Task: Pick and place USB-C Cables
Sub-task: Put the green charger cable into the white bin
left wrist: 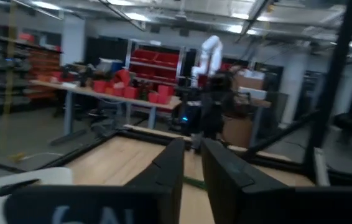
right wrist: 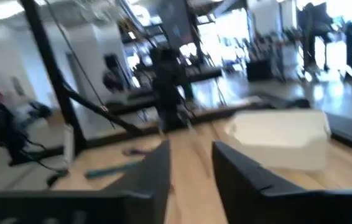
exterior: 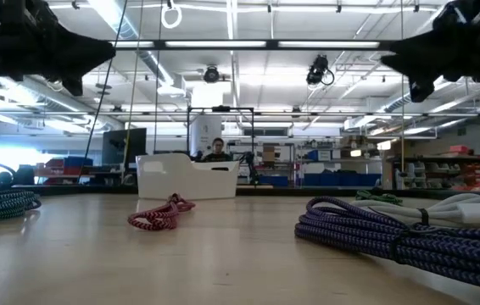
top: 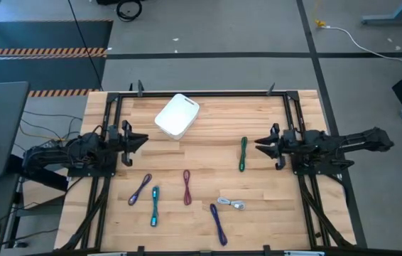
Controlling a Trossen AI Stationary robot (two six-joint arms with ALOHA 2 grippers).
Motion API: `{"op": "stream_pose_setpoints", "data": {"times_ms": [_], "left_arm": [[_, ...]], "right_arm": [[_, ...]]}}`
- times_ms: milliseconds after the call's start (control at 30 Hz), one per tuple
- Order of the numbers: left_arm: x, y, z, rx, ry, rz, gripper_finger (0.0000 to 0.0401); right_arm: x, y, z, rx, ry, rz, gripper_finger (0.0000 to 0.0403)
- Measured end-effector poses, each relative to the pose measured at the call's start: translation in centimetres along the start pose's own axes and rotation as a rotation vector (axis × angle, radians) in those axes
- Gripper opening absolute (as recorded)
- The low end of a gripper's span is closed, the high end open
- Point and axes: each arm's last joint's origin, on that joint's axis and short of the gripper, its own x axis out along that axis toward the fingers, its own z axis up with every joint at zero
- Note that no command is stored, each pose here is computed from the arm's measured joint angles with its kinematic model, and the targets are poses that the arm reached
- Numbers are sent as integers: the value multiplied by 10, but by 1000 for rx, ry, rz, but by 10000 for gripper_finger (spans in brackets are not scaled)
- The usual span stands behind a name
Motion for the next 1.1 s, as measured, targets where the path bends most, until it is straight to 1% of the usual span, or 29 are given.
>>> {"op": "stream_pose_setpoints", "data": {"times_ms": [100, 167, 233, 333, 400, 467, 567, 633, 733, 833, 933, 1100], "left_arm": [[1, 2, -2, 20, 15, 58, 108], [2, 2, -3, 23, 19, 87, 133], [2, 3, -3, 30, 22, 97, 158], [3, 2, -1, 51, 1, 91, 190], [3, 2, 2, 71, -19, 89, 205], [3, 1, 4, 99, -4, 89, 214], [4, -1, 16, 128, 1, 77, 219], [6, -2, 22, 149, 56, 74, 218], [9, -5, 33, 192, 177, 80, 214], [16, -7, 43, 222, 314, 88, 211], [27, -11, 51, 244, 403, 87, 211], [49, -15, 54, 259, 487, 104, 210]], "right_arm": [[12, 1, 4, -18, 71, -81, 186], [22, 3, 9, -55, 129, -119, 219], [33, 6, 17, -133, 221, -129, 247], [55, 13, 32, -286, 376, -125, 279], [71, 19, 47, -384, 450, -115, 287], [87, 22, 61, -465, 532, -114, 289], [108, 24, 75, -559, 711, -77, 284], [121, 24, 82, -598, 856, -34, 281], [133, 20, 79, -650, 1130, 20, 280], [143, 16, 69, -679, 1326, 81, 280], [151, 13, 50, -708, 1445, 173, 280], [164, 12, 20, -810, 1549, 331, 280]]}}
